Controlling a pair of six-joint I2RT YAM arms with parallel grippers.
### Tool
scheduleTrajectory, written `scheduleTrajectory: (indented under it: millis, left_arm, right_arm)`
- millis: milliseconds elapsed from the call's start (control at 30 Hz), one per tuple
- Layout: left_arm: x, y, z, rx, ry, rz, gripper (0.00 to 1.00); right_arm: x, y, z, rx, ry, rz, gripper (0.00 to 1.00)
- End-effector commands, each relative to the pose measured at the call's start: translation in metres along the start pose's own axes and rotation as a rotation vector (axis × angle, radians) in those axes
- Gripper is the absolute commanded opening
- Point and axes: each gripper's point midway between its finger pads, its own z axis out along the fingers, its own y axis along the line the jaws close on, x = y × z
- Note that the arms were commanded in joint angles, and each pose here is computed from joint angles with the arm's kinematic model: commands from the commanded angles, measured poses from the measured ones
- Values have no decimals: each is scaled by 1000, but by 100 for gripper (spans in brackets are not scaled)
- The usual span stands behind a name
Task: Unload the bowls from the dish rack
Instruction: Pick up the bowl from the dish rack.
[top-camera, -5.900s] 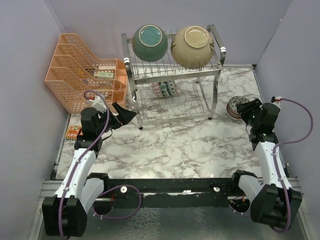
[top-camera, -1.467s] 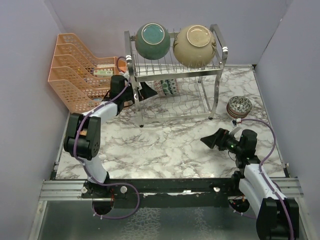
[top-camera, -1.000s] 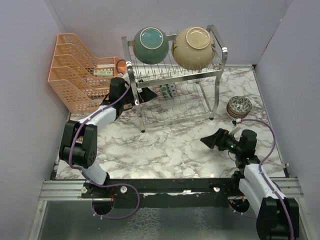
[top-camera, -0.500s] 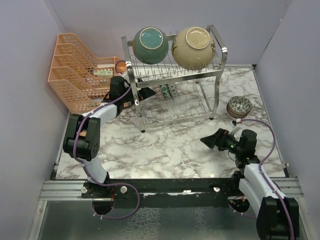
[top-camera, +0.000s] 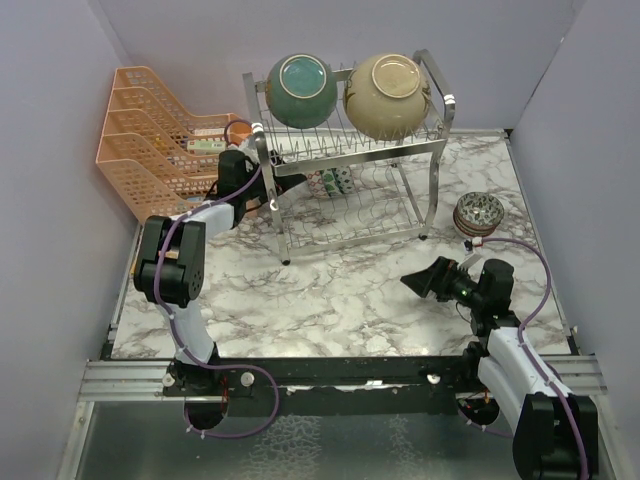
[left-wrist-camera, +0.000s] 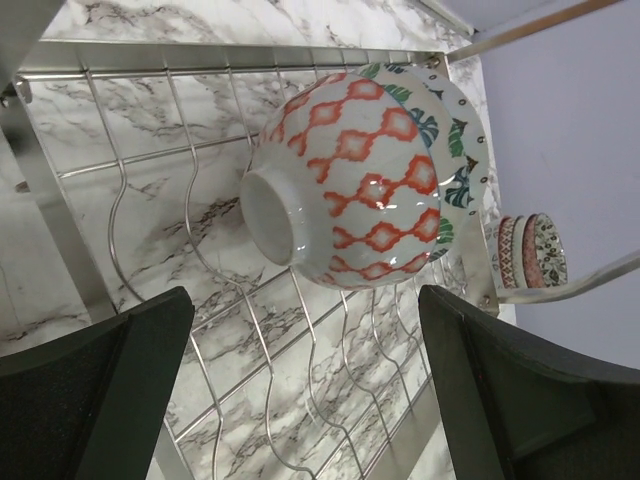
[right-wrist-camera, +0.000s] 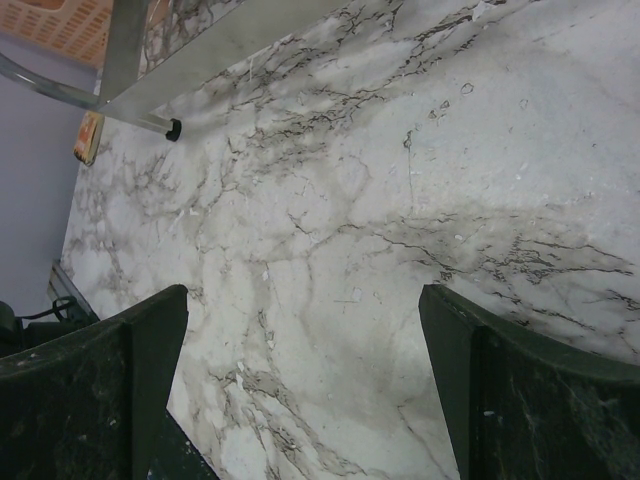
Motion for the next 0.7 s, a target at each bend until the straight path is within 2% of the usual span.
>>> scheduleTrajectory:
  millis: [0,667]
  left_arm:
    - [-11,-14,3,76,-50,5,99]
    - [-6,-26,24,127,-70,-35,99]
  right_arm:
    - [2,4,0,-30,1,-9,98]
    - [3,4,1,-32,4,-7,98]
